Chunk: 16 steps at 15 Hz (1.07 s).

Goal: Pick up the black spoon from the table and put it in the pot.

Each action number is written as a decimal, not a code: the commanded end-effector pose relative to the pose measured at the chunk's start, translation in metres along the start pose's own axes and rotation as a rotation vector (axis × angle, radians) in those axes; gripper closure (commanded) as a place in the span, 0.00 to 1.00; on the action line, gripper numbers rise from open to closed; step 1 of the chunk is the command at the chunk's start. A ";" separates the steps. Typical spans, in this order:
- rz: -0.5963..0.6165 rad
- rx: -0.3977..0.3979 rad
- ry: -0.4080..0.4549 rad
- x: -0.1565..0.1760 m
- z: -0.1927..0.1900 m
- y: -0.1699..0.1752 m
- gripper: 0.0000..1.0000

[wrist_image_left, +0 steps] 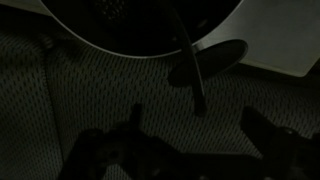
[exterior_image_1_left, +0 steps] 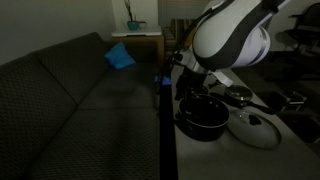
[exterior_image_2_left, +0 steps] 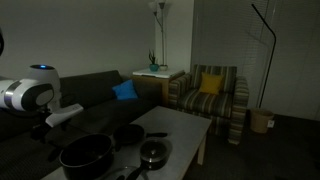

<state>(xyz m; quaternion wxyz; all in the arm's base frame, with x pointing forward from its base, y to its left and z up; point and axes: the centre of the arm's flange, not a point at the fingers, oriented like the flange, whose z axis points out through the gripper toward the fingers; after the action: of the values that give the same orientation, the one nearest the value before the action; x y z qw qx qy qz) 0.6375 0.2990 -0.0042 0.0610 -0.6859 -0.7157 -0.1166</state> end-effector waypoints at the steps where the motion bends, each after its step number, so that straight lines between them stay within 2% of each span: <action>1: -0.005 -0.004 -0.006 -0.006 0.008 0.006 0.00; 13: 0.010 -0.031 0.009 -0.027 0.049 0.023 0.00; 14: 0.009 -0.030 0.009 -0.028 0.051 0.023 0.25; 15: 0.008 -0.034 0.011 -0.028 0.052 0.024 0.27; 16: 0.007 -0.037 0.012 -0.028 0.052 0.024 0.34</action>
<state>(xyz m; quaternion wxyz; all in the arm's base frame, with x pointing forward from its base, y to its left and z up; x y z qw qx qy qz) 0.6560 0.2845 -0.0534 0.0510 -0.6959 -0.7044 -0.1301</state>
